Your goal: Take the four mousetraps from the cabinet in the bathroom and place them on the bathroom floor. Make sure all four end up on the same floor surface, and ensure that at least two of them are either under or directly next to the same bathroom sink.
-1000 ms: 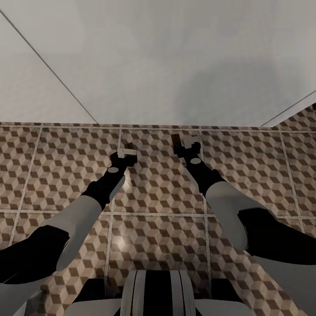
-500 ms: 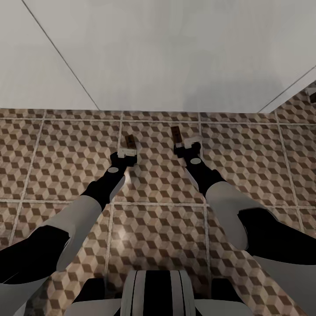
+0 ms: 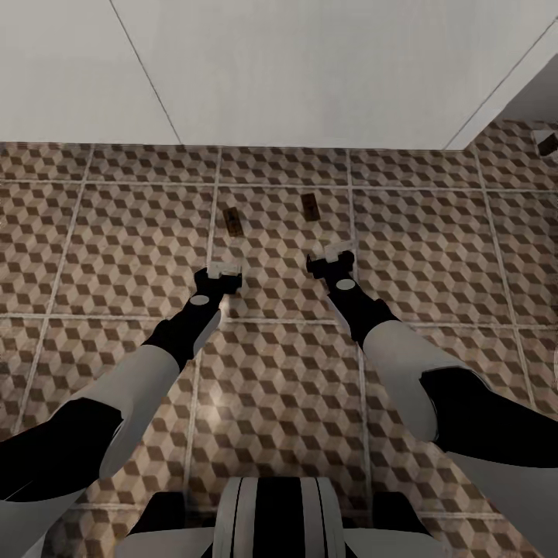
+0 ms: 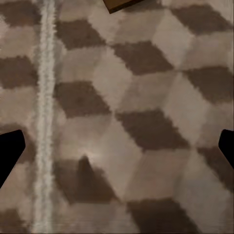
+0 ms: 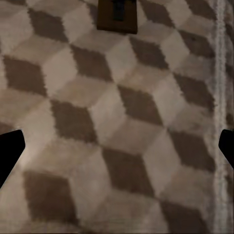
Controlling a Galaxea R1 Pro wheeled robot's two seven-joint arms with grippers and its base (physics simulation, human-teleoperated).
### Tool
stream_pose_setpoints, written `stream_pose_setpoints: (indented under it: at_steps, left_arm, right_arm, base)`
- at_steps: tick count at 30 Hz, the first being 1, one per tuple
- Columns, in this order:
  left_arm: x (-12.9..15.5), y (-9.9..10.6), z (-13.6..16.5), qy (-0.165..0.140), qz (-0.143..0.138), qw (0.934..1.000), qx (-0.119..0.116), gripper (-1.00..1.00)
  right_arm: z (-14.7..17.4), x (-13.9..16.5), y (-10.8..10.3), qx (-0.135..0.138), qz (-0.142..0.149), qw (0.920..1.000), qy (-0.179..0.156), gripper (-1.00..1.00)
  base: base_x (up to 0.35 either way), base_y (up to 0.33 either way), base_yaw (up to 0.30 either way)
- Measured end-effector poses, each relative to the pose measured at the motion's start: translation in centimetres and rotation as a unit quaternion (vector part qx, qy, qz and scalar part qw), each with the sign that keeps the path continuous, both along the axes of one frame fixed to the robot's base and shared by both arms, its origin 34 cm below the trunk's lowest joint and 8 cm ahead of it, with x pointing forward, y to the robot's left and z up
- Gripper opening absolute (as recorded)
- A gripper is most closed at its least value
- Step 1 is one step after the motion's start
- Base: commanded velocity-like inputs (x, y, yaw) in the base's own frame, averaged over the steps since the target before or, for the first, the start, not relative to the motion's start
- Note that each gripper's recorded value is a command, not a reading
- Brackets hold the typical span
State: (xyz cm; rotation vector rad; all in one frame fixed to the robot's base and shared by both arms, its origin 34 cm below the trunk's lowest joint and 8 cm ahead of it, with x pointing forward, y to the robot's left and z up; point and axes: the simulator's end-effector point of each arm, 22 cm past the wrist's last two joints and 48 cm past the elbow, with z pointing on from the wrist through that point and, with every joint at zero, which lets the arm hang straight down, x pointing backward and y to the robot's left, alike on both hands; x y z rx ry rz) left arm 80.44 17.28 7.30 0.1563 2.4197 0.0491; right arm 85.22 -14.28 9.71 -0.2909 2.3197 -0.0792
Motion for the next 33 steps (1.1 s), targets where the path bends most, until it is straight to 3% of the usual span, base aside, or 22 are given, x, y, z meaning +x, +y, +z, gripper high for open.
stream_pose_setpoints:
  at_steps: [33]
  left_arm:
    - [-0.05, -0.12, 0.0, 0.0, 0.0, 1.0, -0.001, 1.0]
  right_arm:
    - [0.21, 0.2, 0.09, 0.003, 0.0, 1.0, -0.006, 1.0]
  base:
    - [-0.33, 0.0, 0.0]
